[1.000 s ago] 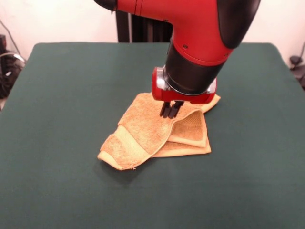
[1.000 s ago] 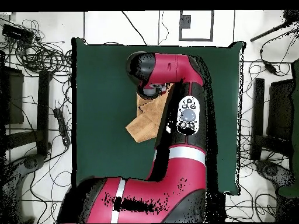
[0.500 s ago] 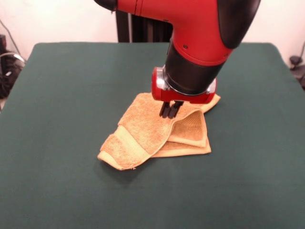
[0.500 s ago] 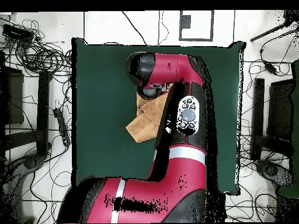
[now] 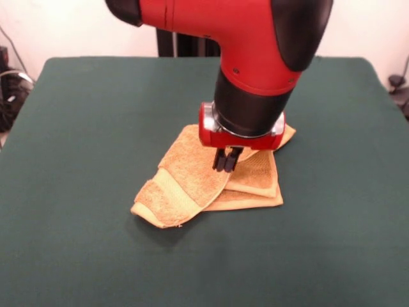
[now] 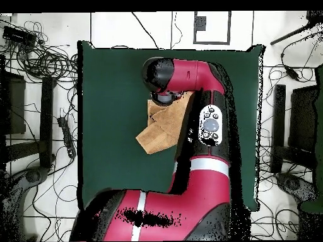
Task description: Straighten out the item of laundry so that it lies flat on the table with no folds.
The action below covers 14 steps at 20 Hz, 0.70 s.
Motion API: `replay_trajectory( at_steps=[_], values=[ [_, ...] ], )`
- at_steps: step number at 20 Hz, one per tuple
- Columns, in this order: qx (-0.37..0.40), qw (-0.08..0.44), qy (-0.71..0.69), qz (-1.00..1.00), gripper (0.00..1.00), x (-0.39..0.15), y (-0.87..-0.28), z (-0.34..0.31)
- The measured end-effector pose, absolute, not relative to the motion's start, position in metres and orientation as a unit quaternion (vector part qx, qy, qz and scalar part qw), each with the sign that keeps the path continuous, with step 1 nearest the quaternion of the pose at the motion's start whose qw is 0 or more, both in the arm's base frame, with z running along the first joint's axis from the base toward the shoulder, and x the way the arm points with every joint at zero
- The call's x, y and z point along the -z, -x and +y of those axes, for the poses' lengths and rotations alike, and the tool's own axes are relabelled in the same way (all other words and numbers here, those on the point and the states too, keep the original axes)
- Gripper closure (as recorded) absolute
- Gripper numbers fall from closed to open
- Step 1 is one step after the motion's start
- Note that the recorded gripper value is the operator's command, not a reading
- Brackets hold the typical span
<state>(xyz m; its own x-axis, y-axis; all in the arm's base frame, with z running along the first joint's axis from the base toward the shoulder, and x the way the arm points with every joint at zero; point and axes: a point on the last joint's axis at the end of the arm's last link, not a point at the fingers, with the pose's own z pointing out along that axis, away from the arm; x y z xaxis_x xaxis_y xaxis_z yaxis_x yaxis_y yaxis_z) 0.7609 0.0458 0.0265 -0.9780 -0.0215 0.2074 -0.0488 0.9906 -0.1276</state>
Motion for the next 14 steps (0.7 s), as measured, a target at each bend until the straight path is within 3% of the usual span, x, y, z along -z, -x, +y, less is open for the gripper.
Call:
replay_trajectory(
  at_steps=[14],
  values=[
    [-0.037,0.094,-0.012,-0.995,1.00,-0.025,-0.763,0.066]
  ],
)
